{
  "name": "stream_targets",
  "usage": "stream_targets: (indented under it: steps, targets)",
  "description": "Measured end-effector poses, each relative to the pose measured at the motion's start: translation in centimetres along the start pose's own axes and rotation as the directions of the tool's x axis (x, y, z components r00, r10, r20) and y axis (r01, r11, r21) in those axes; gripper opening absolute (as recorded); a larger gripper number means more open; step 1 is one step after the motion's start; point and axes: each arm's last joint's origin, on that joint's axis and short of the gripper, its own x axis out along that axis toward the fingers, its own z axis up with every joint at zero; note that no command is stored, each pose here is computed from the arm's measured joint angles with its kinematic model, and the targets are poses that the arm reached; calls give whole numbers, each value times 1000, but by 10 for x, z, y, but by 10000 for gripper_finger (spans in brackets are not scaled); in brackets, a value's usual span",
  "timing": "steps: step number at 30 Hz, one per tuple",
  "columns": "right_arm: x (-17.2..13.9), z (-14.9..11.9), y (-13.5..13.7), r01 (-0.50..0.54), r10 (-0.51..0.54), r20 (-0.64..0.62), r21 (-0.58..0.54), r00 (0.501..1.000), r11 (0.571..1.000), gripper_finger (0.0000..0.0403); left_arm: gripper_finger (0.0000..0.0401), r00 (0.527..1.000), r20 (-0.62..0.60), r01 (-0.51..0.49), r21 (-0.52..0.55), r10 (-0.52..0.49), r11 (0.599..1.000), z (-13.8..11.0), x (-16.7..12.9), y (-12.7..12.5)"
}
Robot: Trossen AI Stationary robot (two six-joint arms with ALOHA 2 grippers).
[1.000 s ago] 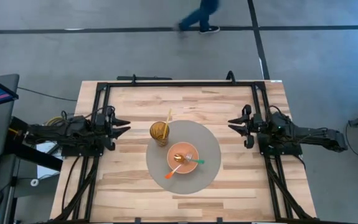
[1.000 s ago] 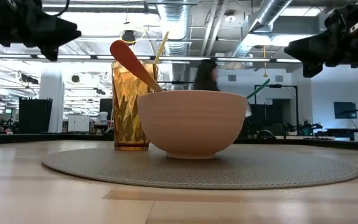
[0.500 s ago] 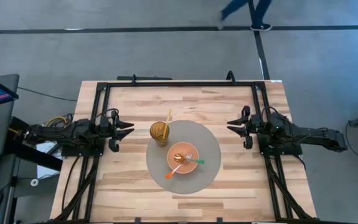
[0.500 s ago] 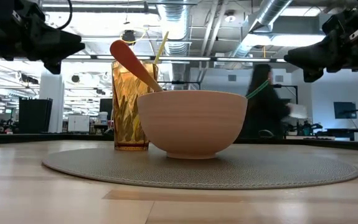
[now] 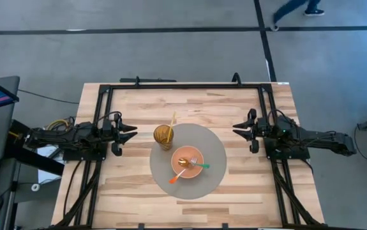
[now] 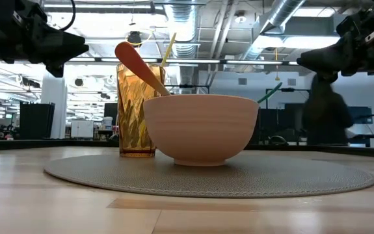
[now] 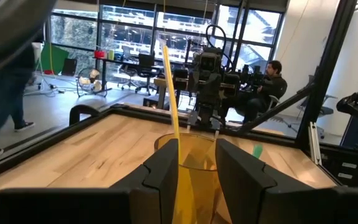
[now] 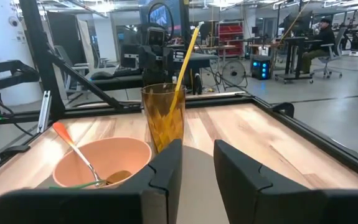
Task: Pick & Place Utensil
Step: Return to Home Position
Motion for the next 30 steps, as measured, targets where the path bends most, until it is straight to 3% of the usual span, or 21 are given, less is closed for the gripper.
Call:
stream_targets:
  steps: [30]
  targets:
    - [0,0,0,0,0,0,-1,1000,1000,87,108,1000,16,2,0,-2,1000,2,0,0]
